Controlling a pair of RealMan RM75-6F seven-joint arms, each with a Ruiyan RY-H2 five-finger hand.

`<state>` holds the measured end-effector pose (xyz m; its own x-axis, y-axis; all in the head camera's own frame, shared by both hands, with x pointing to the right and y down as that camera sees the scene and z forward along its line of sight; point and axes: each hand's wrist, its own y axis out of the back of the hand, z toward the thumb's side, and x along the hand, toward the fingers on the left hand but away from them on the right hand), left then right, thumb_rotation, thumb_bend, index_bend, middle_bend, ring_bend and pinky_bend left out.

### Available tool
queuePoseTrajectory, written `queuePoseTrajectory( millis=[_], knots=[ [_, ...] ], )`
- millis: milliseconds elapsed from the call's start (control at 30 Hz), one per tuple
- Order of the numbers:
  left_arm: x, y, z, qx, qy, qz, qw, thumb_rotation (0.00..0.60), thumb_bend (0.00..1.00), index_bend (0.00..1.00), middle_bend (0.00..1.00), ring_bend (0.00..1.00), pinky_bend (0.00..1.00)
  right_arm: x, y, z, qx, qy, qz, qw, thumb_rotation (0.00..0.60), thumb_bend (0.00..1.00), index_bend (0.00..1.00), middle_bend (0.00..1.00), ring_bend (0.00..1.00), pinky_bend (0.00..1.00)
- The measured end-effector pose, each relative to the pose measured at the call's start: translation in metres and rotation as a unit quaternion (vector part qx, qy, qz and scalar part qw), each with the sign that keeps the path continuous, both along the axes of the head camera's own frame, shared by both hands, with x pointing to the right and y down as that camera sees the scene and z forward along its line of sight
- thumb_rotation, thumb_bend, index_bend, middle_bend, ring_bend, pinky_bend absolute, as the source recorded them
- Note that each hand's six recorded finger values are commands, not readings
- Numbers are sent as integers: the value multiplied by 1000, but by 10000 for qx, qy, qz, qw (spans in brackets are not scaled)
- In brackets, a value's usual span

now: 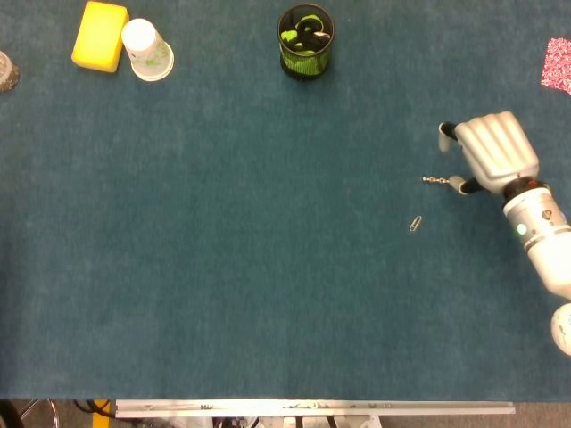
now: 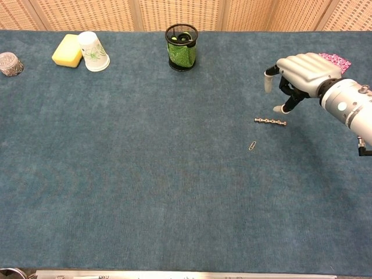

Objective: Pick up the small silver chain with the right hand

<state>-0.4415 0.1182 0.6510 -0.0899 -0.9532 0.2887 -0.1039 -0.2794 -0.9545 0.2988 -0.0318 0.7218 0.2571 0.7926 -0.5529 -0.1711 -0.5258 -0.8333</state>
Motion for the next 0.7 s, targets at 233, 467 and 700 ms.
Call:
queuePoseTrajectory(
  millis=[233, 467, 700],
  knots=[
    [3, 0, 0, 6, 16, 49, 10000, 600, 347, 79, 92, 115, 100, 3, 5, 7, -115, 97, -11, 9999, 600, 229, 484, 973, 1000, 1000],
    [2, 2, -1, 25, 18, 30, 10000, 600, 346, 79, 93, 115, 100, 3, 8, 22, -293, 207, 15, 9994, 600, 253, 489, 974, 1000, 1000],
    [1, 5, -1, 11, 22, 13, 10000, 600, 347, 79, 92, 115, 100, -2, 7, 33, -398, 223, 40, 9990, 600, 305, 507, 977, 1000, 1000]
  ],
)
